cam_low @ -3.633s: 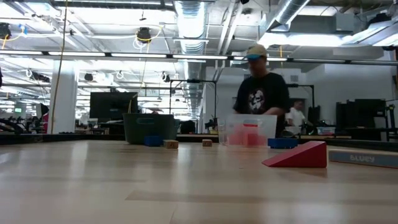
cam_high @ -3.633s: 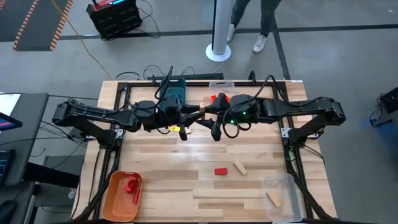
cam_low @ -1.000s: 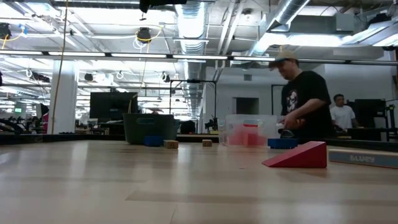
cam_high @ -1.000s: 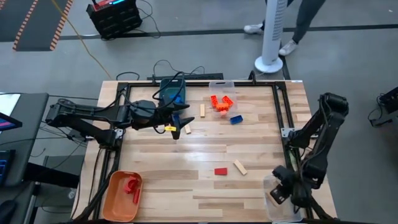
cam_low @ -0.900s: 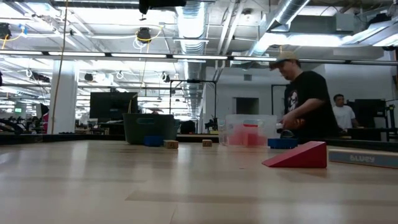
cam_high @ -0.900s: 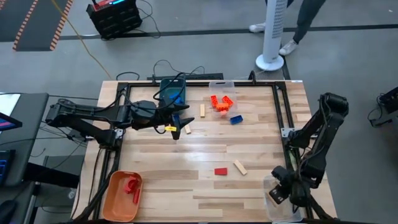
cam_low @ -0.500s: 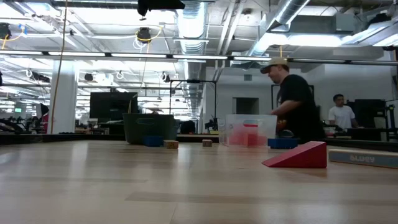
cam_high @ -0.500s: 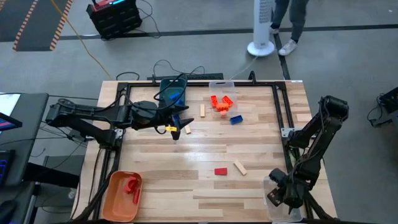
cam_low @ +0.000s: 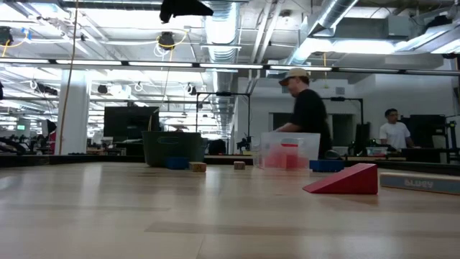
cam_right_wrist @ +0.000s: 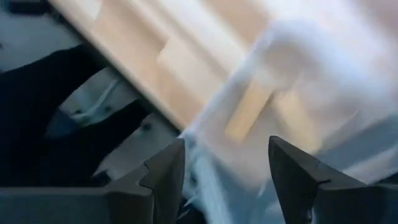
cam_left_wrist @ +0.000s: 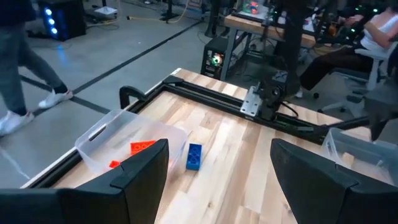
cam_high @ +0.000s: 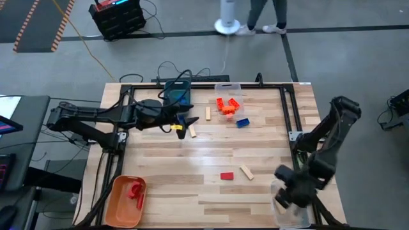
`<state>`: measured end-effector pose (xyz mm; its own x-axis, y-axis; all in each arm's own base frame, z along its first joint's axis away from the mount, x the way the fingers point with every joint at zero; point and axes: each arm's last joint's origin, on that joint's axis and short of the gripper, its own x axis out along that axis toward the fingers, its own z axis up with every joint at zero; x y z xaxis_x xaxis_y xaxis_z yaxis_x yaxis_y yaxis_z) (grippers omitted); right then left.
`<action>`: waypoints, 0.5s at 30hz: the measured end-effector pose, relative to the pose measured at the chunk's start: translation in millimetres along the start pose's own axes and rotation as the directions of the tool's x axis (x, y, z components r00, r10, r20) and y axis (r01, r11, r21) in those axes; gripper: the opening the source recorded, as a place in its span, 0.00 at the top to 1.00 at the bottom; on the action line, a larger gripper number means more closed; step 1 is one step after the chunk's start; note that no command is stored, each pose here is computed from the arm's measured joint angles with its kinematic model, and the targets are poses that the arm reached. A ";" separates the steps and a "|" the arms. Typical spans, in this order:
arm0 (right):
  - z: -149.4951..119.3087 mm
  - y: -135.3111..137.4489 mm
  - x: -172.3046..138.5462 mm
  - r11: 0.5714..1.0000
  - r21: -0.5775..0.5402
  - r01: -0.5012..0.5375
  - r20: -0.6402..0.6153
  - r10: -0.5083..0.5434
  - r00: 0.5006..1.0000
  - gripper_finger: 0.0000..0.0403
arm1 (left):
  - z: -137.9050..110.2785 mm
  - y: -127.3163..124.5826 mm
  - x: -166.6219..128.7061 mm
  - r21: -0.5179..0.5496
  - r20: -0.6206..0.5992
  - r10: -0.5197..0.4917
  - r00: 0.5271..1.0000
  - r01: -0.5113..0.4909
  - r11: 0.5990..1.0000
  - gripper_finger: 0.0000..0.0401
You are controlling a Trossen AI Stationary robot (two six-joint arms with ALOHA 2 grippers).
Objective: Sort blocks
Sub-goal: Put the brown block into the bottom transparent bin
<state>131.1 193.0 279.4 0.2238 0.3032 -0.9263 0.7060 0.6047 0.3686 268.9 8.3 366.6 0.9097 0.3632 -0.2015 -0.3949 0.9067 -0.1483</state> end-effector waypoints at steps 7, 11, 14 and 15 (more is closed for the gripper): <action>83.3 10.6 8.0 0.989 -0.108 0.097 0.133 -0.082 0.988 0.47 | -8.4 11.1 2.5 -0.041 -0.099 0.048 0.994 -0.053 0.998 0.32; 127.9 13.7 25.7 0.979 -0.137 0.154 0.166 -0.131 0.977 0.47 | -15.7 16.2 2.7 -0.073 -0.191 0.027 0.981 -0.042 0.996 0.32; 153.5 16.7 48.8 0.973 -0.127 0.191 0.159 -0.170 0.973 0.47 | -17.9 16.1 0.2 -0.077 -0.233 -0.020 0.972 0.002 0.997 0.32; 159.4 17.0 56.8 0.972 -0.118 0.205 0.150 -0.186 0.971 0.47 | -18.5 16.4 -2.3 -0.077 -0.250 -0.035 0.968 0.017 0.997 0.32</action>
<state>262.9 103.0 220.5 0.1865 0.0712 -0.9799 0.6528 0.7364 0.1777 257.9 18.4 346.7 0.8621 0.2658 -0.4315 -0.3886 0.8932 -0.2262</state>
